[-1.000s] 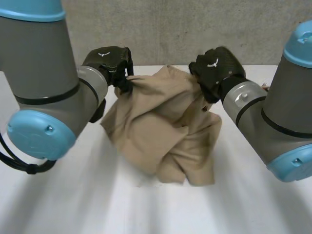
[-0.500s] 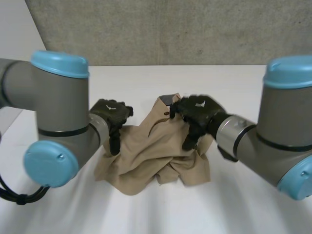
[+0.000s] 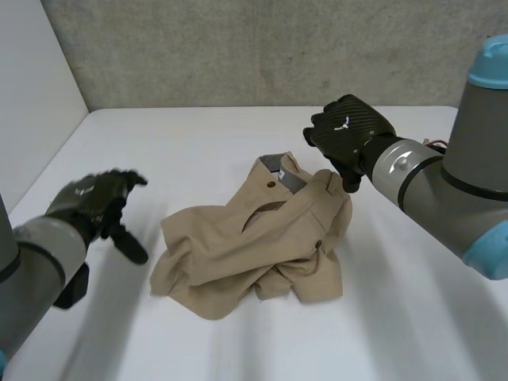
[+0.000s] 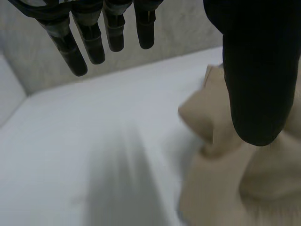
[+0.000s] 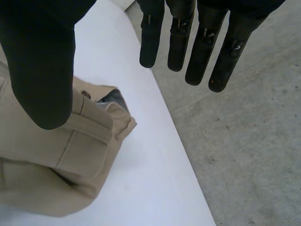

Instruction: Fold the shorts.

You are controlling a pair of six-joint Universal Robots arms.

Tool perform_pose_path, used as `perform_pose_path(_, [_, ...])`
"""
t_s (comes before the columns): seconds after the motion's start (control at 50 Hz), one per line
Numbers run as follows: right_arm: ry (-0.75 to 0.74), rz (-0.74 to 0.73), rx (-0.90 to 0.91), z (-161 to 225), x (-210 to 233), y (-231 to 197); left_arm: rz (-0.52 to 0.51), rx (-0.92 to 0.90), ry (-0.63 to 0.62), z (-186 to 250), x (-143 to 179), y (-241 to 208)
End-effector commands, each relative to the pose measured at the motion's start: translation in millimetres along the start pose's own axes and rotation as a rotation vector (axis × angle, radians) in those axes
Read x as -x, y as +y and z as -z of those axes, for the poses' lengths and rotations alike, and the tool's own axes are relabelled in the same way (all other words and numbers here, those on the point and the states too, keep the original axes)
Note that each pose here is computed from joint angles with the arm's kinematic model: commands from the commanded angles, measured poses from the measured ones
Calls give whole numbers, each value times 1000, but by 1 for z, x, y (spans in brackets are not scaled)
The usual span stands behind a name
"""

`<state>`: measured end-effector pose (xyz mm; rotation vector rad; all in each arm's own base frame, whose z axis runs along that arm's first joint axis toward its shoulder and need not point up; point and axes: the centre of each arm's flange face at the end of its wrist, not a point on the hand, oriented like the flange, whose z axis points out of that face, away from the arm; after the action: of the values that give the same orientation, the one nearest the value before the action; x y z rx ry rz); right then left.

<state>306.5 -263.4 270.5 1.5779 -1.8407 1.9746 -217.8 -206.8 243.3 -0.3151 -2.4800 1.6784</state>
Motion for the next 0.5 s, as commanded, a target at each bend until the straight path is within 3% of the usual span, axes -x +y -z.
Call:
perform_pose_path(0.02, [-55, 92, 29, -19, 11, 12, 95, 152, -41, 2, 11, 42])
perform_pose_path(0.18, [-138, 223, 85, -36, 28, 32, 104, 213, -36, -7, 8, 65])
perform_pose_path(0.5, [-169, 211, 82, -51, 37, 45, 86, 239, -23, -59, -5, 88])
